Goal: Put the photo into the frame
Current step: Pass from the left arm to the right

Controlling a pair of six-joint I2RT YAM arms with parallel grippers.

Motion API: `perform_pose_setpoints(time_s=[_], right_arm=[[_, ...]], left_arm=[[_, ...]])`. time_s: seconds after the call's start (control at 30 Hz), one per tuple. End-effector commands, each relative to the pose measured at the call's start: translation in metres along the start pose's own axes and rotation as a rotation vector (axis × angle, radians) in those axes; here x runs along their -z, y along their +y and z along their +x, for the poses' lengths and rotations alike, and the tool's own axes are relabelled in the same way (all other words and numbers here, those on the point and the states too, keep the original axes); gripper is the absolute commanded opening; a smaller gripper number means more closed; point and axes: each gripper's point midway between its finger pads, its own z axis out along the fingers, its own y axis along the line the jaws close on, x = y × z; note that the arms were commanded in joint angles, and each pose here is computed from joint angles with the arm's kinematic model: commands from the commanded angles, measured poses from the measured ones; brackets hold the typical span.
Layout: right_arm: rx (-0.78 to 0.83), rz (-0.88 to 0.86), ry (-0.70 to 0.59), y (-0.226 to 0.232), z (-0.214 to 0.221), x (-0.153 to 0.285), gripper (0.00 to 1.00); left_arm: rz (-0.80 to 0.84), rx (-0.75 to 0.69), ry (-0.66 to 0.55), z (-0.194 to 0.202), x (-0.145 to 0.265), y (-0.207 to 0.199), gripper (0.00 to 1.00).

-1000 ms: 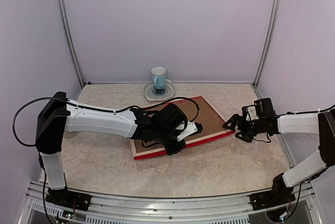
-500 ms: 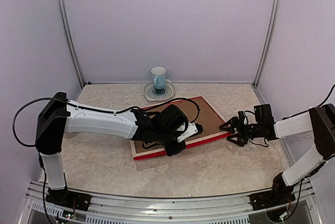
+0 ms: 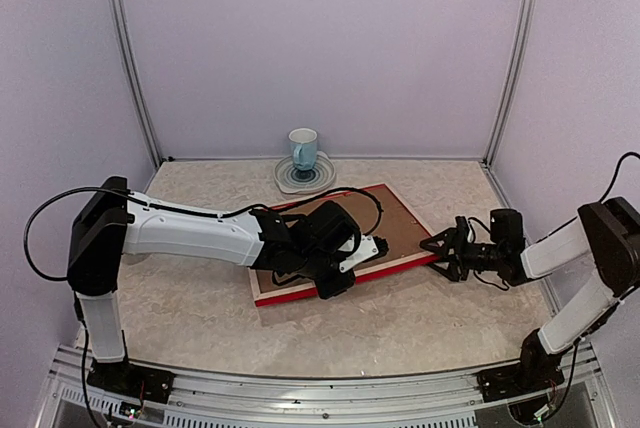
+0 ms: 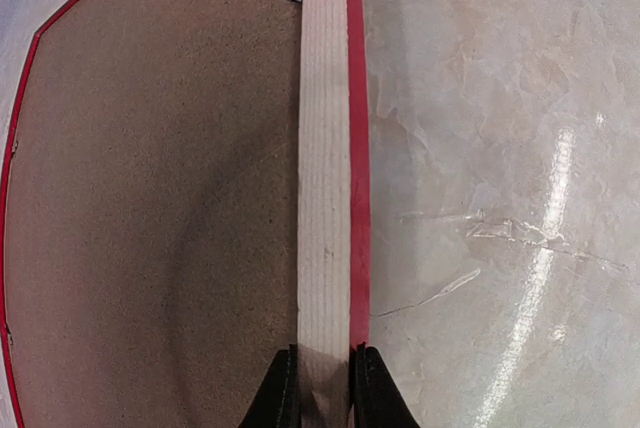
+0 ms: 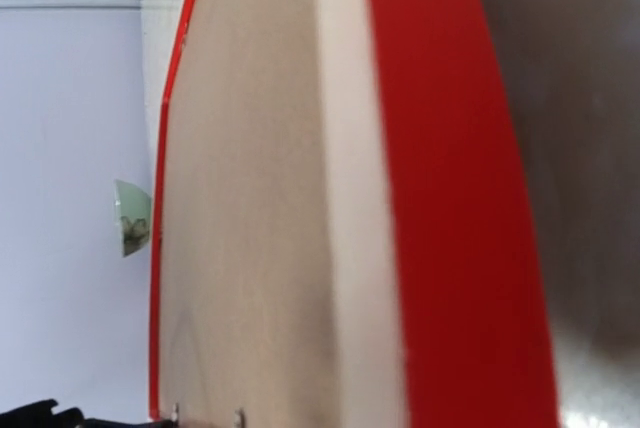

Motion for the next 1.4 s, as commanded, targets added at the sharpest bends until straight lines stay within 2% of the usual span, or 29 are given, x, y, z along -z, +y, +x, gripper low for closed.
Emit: perform_pose_setpoints(time_s=[0.0, 0.27, 0.43, 0.63, 0.77, 0.93, 1.13, 1.17, 1.27, 1.37], right_arm=[[-0.009, -0.097, -0.016, 0.010, -0.001, 0.002, 0.66], [0.000, -0.164, -0.050, 0.018, 0.000, 0.006, 0.60], [0.002, -0.180, -0.067, 0.021, -0.002, 0.008, 0.52], [-0.030, -0.205, -0.072, 0.020, 0.002, 0.010, 0.40], [-0.067, -0.234, -0.070, 0.017, 0.005, 0.010, 0.31], [-0.108, -0.269, -0.065, 0.016, 0.008, 0.011, 0.28], [-0.154, -0.289, -0.062, 0.014, 0.012, 0.013, 0.26], [-0.162, -0.289, -0.062, 0.013, 0.013, 0.013, 0.25], [-0.174, -0.283, -0.063, 0.012, 0.014, 0.013, 0.24], [-0.179, -0.276, -0.070, 0.012, 0.013, 0.014, 0.24]], left_arm=[[-0.061, 0.000, -0.101, -0.032, 0.019, 0.014, 0.00], [-0.065, 0.000, -0.101, -0.032, 0.019, 0.014, 0.00], [-0.067, 0.000, -0.100, -0.032, 0.019, 0.014, 0.00], [-0.075, 0.001, -0.101, -0.033, 0.020, 0.016, 0.00], [-0.084, 0.001, -0.104, -0.034, 0.021, 0.017, 0.06], [-0.102, 0.001, -0.109, -0.034, 0.023, 0.020, 0.19], [-0.139, -0.011, -0.133, -0.038, 0.029, 0.016, 0.59], [-0.152, -0.016, -0.131, -0.038, 0.029, 0.016, 0.69], [-0.179, -0.027, -0.128, -0.037, 0.030, 0.015, 0.85], [-0.200, -0.037, -0.126, -0.037, 0.030, 0.012, 0.96]])
